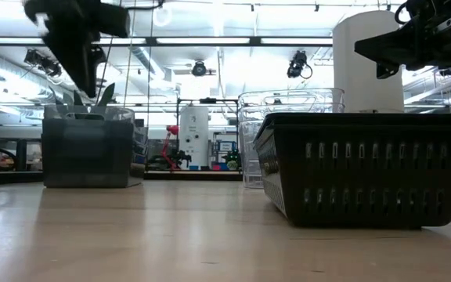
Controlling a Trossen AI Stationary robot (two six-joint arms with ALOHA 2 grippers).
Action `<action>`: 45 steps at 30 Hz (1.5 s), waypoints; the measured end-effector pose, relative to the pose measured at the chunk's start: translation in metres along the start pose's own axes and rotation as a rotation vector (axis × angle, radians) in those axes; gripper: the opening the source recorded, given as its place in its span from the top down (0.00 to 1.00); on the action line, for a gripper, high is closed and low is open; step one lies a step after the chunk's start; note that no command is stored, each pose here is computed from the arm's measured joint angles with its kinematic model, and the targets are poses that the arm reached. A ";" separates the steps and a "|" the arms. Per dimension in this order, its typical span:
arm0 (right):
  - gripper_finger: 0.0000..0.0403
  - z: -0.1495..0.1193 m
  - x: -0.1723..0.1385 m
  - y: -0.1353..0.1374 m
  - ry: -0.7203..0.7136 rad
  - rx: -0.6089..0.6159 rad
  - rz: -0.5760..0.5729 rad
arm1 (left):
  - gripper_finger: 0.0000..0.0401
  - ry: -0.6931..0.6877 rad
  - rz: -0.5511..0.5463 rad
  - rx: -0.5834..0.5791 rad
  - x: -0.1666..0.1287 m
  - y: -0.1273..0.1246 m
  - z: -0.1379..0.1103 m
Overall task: Stack baskets by color
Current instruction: Stack the left black bin on the right black bin
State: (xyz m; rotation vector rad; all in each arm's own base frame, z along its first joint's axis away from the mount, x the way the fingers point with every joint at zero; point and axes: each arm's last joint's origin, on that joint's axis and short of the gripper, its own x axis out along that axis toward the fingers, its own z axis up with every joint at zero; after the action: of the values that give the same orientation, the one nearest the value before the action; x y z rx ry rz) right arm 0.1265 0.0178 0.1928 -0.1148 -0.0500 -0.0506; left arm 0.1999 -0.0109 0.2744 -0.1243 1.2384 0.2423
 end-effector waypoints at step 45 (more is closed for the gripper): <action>0.96 0.000 0.000 0.000 -0.002 0.000 0.000 | 0.40 0.236 -0.093 -0.035 0.071 -0.143 -0.084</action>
State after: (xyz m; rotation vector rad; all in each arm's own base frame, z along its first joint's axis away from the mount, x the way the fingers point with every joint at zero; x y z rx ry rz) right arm 0.1265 0.0178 0.1930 -0.1145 -0.0525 -0.0505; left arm 0.1796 -0.1601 0.1750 -0.2453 1.4587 0.1721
